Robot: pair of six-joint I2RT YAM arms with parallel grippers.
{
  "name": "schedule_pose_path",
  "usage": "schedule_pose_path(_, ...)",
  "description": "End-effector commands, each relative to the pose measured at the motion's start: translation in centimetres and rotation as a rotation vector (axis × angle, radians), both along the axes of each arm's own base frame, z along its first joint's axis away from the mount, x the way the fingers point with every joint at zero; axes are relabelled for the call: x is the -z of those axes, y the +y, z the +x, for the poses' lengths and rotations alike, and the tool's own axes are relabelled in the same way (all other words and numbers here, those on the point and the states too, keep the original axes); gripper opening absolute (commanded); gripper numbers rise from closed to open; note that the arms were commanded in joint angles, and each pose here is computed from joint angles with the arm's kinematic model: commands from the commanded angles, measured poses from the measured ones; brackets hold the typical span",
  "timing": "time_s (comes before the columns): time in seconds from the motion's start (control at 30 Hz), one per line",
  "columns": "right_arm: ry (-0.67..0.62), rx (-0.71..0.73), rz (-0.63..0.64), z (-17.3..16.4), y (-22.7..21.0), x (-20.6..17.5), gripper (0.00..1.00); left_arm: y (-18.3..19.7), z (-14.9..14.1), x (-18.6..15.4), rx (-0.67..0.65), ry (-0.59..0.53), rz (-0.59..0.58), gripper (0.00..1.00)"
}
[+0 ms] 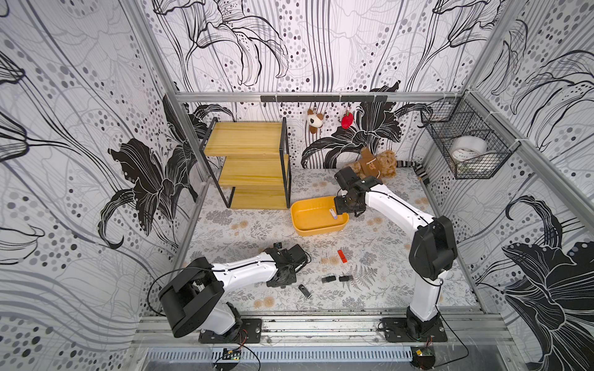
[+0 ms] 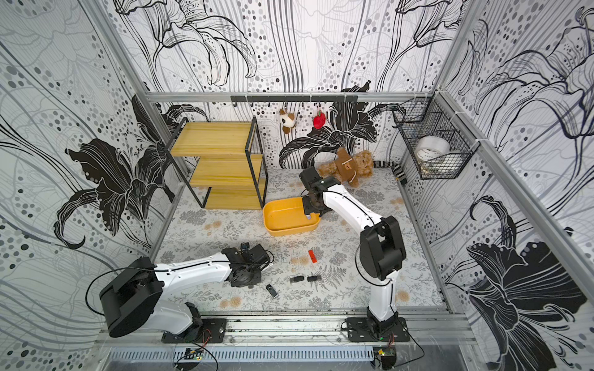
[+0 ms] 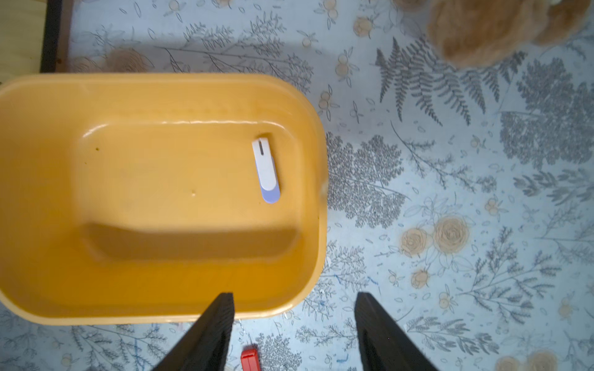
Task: Put the usb flash drive into the storage box
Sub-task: Pick up the USB flash from the center of the board.
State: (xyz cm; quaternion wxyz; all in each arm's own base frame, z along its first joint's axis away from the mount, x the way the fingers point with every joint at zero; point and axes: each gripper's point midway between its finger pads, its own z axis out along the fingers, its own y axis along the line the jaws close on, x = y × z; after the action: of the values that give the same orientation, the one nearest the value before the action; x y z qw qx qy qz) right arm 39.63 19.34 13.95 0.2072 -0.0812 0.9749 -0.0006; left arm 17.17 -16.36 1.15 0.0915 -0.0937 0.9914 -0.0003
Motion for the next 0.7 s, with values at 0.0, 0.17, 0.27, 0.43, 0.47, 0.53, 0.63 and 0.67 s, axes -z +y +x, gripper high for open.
schedule_pose_path(0.0,-0.029,0.045,0.015,-2.2,-1.1,-0.8,0.65,0.8,-1.3,1.3,0.016,0.06,0.035,0.21)
schedule_pose_path(0.17,-0.002,-0.001,0.014,-8.2,-0.6,0.0,0.66,0.5,-1.2,1.2,0.024,0.059,0.028,0.02)
schedule_pose_path(0.27,0.047,-0.028,0.044,-11.3,0.5,1.5,0.67,0.3,-1.0,1.0,0.025,0.052,0.023,0.0)
schedule_pose_path(0.43,0.123,-0.048,0.052,-14.1,1.0,4.6,0.67,-0.4,0.1,-0.9,0.033,0.015,0.012,0.0)
schedule_pose_path(0.47,0.135,-0.06,0.055,-14.3,1.2,5.0,0.67,-0.6,0.5,-1.5,0.037,0.002,0.009,0.0)
schedule_pose_path(0.53,0.15,-0.08,0.052,-14.5,1.5,5.8,0.66,-0.7,1.3,-2.6,0.037,-0.019,0.006,0.0)
schedule_pose_path(0.63,0.181,-0.111,0.049,-14.7,2.0,7.2,0.63,-0.3,2.3,-3.2,0.024,-0.032,-0.011,0.0)
schedule_pose_path(0.67,0.183,-0.116,0.049,-14.6,2.2,7.5,0.62,-0.1,2.5,-3.3,0.02,-0.032,-0.017,0.0)
